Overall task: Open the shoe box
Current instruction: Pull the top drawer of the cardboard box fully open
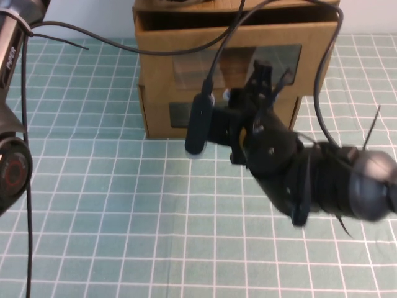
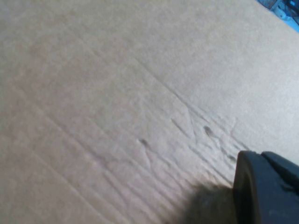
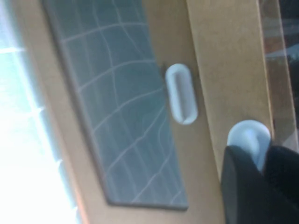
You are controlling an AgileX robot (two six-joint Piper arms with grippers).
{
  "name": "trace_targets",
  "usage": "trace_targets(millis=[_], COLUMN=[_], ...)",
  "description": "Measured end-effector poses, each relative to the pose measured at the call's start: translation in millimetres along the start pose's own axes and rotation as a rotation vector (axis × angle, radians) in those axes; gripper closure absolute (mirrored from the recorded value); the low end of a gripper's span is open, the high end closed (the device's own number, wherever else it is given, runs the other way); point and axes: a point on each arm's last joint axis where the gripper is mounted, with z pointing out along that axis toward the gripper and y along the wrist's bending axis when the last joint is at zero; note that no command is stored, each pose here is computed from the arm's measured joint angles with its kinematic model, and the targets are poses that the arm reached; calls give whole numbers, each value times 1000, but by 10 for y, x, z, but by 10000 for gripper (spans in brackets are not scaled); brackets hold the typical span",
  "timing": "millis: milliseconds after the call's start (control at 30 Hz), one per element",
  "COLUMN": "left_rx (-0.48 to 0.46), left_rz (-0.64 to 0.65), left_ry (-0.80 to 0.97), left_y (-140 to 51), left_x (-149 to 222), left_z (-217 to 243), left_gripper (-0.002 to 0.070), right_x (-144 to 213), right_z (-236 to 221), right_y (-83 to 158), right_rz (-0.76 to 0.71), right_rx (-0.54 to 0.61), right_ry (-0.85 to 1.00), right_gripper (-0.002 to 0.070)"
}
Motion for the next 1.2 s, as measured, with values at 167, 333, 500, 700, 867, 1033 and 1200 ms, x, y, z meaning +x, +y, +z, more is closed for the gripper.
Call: trace_targets(millis=[167, 333, 500, 700, 867, 1033, 1200], left_rx=[0, -4, -5, -8, -10, -11, -17], left_rz=[0, 0, 0, 0, 1, 1, 7], left_ry=[0, 3, 3, -1, -2, -3, -5], left_y=[0, 11, 14, 17, 19, 19, 4], left_x=[0, 4, 4, 0, 0, -2, -15], left_z=[0, -7, -9, -9, -9, -9, -33], left_gripper=[680, 680, 680, 680, 680, 680, 680], right_x=[-39, -100, -159, -194, -189, -222, -261], right_z=[-323, -692, -982, -1126, -1130, -1189, -1320], right_y=[189, 406, 583, 799, 855, 868, 649], right_rz=[27, 72, 138, 208, 220, 219, 306], right_rx=[-37, -104, -198, -333, -360, -364, -409], right_ry=[2, 13, 20, 21, 31, 19, -96], right_gripper=[603, 603, 598, 657, 684, 687, 689])
